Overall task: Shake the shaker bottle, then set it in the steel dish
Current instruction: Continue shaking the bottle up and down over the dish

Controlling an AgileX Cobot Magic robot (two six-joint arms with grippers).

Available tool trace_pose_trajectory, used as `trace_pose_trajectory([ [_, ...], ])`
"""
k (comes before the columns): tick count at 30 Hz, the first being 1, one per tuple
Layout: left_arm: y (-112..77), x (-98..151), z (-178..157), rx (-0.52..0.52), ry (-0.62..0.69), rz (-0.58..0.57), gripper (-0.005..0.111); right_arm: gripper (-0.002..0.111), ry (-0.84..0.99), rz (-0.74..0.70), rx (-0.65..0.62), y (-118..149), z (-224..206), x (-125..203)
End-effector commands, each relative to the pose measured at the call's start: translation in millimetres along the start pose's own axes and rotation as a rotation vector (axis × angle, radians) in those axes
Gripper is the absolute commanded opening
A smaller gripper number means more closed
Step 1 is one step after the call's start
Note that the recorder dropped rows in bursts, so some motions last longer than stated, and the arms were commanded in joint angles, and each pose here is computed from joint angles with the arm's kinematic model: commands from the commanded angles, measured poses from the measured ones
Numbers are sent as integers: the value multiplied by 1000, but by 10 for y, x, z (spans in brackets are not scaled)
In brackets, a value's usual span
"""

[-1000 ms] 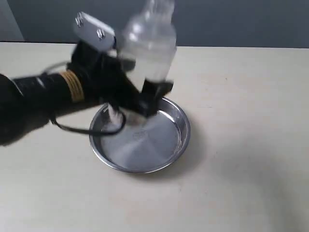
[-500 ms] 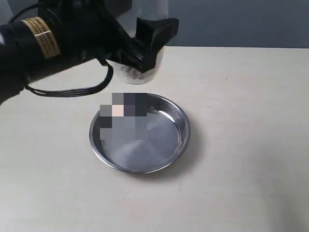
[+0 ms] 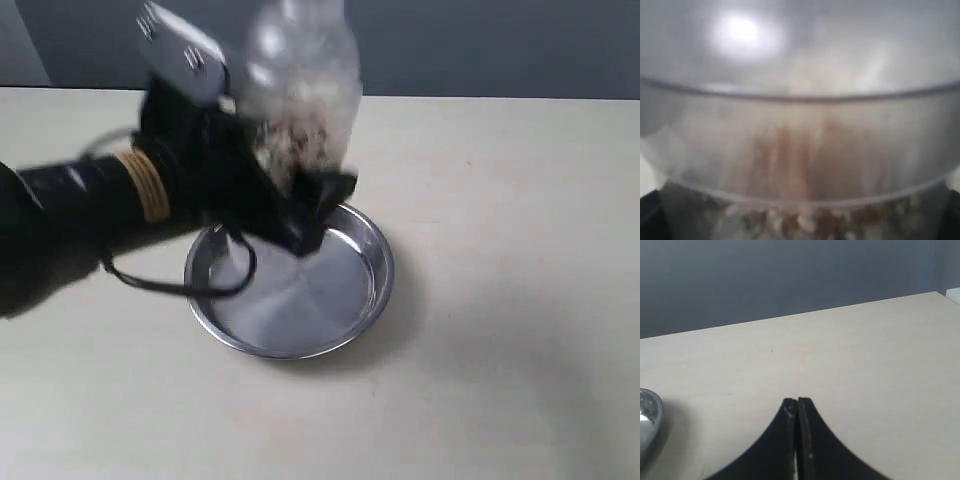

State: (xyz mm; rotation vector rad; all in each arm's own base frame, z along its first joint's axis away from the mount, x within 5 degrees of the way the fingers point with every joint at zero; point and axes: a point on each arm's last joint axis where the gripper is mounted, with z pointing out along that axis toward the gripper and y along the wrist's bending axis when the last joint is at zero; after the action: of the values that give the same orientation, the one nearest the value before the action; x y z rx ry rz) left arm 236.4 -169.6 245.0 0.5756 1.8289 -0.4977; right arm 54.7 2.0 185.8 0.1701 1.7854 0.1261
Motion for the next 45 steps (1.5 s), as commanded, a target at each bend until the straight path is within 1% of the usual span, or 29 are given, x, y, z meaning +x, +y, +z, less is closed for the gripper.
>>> trace_pose_trajectory([
  [1, -73, -526, -199, 59, -313, 35, 0, -1, -11, -2, 3, -2, -2, -5],
  [2, -89, -731, -310, 60, -379, 48, 0, -1, -11, -2, 3, -2, -2, -5],
  [4, -78, -793, -358, 39, -342, 53, 0, -1, -11, -2, 3, -2, -2, -5],
  [7, 22, -269, -45, -8, -65, 24, 0, -1, -11, -2, 3, -2, -2, -5],
  [9, 48, -151, 51, -20, -21, -44, 0, -1, -11, -2, 3, -2, -2, -5],
  [10, -1, -263, 0, 5, -83, -28, 0, -1, -11, -2, 3, -2, -2, -5],
  [13, -122, -872, -355, 71, -361, 112, 0, -1, -11, -2, 3, -2, -2, -5],
  [15, -88, -999, -475, 32, -355, 89, 0, -1, -11, -2, 3, -2, -2, -5],
  [16, -69, -913, -443, 18, -296, 79, 0, -1, -11, -2, 3, -2, -2, -5],
  [17, -40, -698, -333, 3, -190, 65, 0, -1, -11, -2, 3, -2, -2, -5],
  [19, 8, -92, -22, -2, 4, -1, 0, -1, -11, -2, 3, -2, -2, -5],
  [20, 3, -76, -1, 0, -8, -26, 0, -1, -11, -2, 3, -2, -2, -5],
  [23, -109, -898, -428, 63, -401, 67, 0, -1, -11, -2, 3, -2, -2, -5],
  [24, -100, -905, -447, 50, -378, 67, 0, -1, -11, -2, 3, -2, -2, -5],
  [26, -33, -386, -163, 14, -110, 46, 0, -1, -11, -2, 3, -2, -2, -5],
  [27, 22, -4, 50, -11, 9, -54, 0, -1, -11, -2, 3, -2, -2, -5],
  [28, 8, -21, 57, -2, -29, -70, 0, -1, -11, -2, 3, -2, -2, -5],
  [29, -36, -254, -44, 35, -162, -24, 0, -1, -11, -2, 3, -2, -2, -5],
  [30, -93, -651, -244, 76, -368, 66, 0, -1, -11, -2, 3, -2, -2, -5],
  [31, -86, -867, -380, 59, -441, 82, 0, -1, -11, -2, 3, -2, -2, -5],
  [32, -54, -849, -396, 28, -377, 49, 0, -1, -11, -2, 3, -2, -2, -5],
  [33, -19, -574, -231, 9, -225, 41, 0, -1, -11, -2, 3, -2, -2, -5],
  [34, 22, -150, -23, -2, -73, 11, 0, -1, -11, -2, 3, -2, -2, -5],
  [35, 66, 88, 105, -26, -8, -87, 0, -1, -11, -2, 3, -2, -2, -5],
  [37, -9, -177, -4, 38, -178, -126, 0, -1, -11, -2, 3, -2, -2, -5],
  [39, -115, -643, -247, 119, -414, -16, 0, -1, -11, -2, 3, -2, -2, -5],
  [40, -134, -830, -358, 121, -478, 18, 0, -1, -11, -2, 3, -2, -2, -5],
  [42, -107, -843, -384, 79, -402, 0, 0, -1, -11, -2, 3, -2, -2, -5],
  [45, -26, -256, -59, 31, -120, -38, 0, -1, -11, -2, 3, -2, -2, -5],
])
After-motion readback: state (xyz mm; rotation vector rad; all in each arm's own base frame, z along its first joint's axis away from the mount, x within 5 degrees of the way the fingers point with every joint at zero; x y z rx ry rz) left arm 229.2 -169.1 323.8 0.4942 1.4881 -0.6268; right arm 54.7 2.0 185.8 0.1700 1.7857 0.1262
